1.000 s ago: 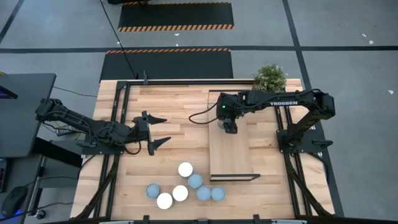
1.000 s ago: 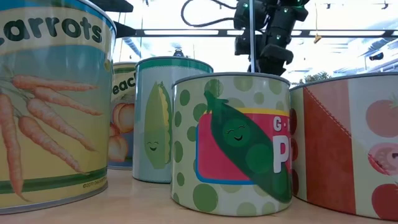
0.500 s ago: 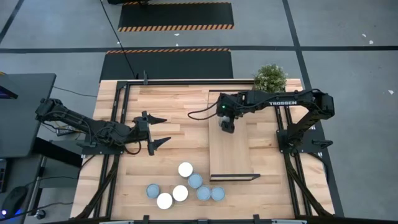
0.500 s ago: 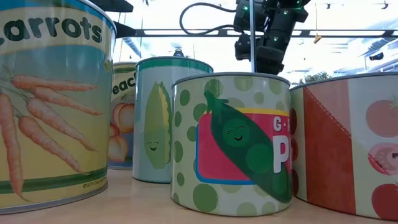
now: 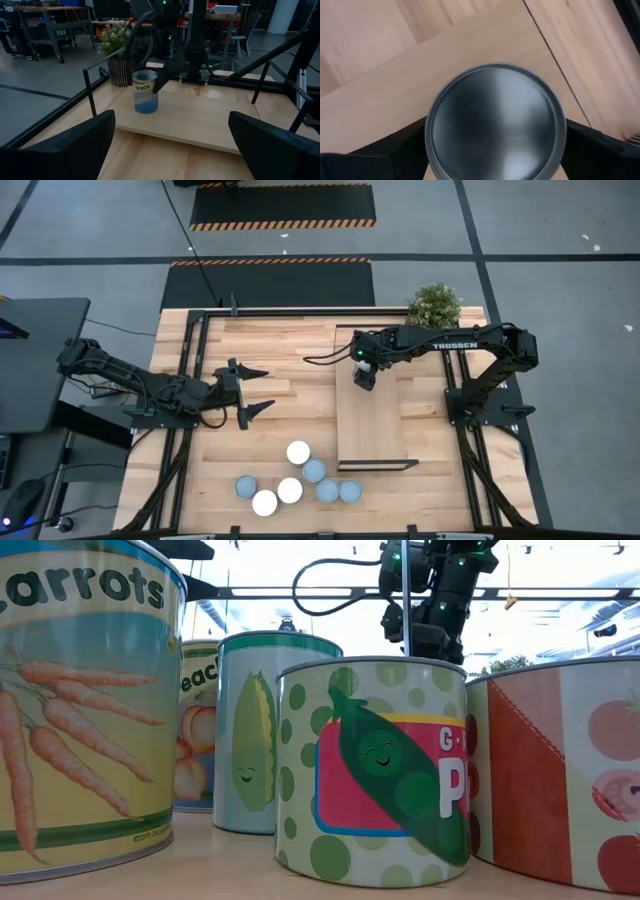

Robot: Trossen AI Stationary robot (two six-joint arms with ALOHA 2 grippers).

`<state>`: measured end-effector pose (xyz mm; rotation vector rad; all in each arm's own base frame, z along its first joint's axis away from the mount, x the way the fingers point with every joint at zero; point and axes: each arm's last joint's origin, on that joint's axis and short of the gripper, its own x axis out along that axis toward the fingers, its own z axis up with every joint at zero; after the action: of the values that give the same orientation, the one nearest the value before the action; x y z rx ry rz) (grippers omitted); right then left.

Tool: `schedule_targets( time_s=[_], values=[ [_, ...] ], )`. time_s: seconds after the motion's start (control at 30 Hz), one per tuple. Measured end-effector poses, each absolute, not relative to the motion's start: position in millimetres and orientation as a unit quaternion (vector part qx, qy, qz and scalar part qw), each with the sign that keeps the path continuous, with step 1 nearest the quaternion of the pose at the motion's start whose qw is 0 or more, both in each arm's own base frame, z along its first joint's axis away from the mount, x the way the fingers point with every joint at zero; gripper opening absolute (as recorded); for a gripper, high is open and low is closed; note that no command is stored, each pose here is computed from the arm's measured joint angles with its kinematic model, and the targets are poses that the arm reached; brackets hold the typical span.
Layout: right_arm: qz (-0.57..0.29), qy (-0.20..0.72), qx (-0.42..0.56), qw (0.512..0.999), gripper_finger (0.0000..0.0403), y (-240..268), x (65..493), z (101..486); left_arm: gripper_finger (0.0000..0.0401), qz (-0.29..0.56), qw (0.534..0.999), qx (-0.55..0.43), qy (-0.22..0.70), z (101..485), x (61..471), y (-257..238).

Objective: Pick and place cans onto a shelf
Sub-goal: Put the canned peas on the shelf

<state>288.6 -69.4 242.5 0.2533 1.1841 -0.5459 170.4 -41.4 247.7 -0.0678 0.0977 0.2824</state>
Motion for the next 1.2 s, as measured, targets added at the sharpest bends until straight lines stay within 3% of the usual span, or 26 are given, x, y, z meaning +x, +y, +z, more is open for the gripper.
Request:
schedule_targets(
  time_s=[0.33,0.8,1.2],
  values=[
    [-0.276,0.557,0.120,0.774,0.0372,-74,285,242,0.0396,0.141,0.988,-0.032,0.052,247,170,-41],
    [-0.265,0.513,0.124,0.807,0.0372,-78,294,246,0.0396,0.141,0.988,-0.032,0.052,247,170,-41],
    [-0.307,0.497,0.118,0.803,0.0372,-82,294,247,0.0396,0.141,0.988,-0.033,0.051,247,170,-41]
  ],
)
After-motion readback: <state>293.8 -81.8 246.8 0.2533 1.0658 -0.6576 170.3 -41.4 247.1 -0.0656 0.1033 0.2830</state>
